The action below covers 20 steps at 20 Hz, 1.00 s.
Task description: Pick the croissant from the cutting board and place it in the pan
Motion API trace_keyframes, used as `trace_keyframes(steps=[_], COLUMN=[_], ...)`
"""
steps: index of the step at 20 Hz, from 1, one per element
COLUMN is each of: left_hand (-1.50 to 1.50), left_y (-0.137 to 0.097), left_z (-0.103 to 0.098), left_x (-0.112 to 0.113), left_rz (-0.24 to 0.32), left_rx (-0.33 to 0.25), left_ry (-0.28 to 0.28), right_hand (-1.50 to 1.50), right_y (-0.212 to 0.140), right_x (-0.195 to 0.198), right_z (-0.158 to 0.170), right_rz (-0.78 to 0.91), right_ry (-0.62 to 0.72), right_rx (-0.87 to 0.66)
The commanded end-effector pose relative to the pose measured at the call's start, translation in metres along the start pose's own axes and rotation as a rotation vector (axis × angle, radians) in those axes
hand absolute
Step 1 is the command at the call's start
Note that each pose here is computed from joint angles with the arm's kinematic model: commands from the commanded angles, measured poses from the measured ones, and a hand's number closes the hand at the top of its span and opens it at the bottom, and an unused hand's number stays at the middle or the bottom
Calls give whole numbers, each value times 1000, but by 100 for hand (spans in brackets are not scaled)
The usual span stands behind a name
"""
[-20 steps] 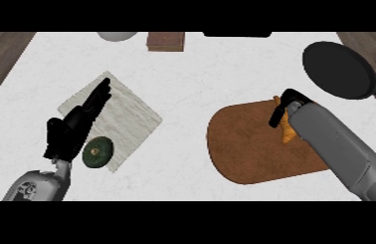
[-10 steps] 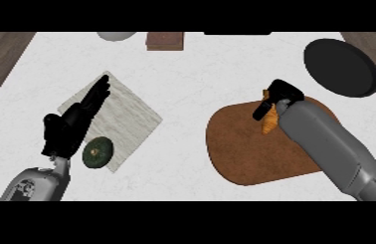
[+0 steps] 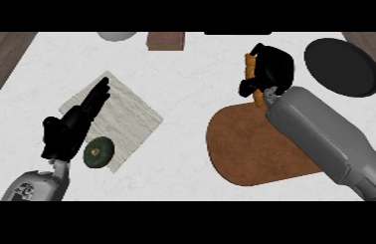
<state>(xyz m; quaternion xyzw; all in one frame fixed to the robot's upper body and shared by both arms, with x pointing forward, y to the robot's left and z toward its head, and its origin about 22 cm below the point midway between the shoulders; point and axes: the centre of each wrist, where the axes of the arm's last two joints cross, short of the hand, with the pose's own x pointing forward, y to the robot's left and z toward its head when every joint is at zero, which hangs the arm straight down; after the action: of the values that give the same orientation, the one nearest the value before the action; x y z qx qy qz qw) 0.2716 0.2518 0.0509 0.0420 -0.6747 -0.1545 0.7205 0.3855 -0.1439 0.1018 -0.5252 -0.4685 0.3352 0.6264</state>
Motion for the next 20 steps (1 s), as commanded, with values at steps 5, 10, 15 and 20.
trace_keyframes(steps=[5, 10, 15, 20], left_hand=[0, 0, 0, 0], left_y=[10, 13, -1, -4], left_z=[-2, 6, -5, 8], left_x=[-8, -5, 1, -10], left_rz=[-7, 4, -5, -6], left_rx=[14, 5, -8, -7], left_ry=[2, -24, -17, -18], right_hand=[150, 150, 150, 150], right_y=[-24, -28, -21, -18], right_x=[4, -34, -78, -120], right_z=[12, -17, -41, -71], right_rz=[-127, -196, -322, -312], right_ry=[-2, 87, 136, 157], right_rx=[-293, -330, -414, -422])
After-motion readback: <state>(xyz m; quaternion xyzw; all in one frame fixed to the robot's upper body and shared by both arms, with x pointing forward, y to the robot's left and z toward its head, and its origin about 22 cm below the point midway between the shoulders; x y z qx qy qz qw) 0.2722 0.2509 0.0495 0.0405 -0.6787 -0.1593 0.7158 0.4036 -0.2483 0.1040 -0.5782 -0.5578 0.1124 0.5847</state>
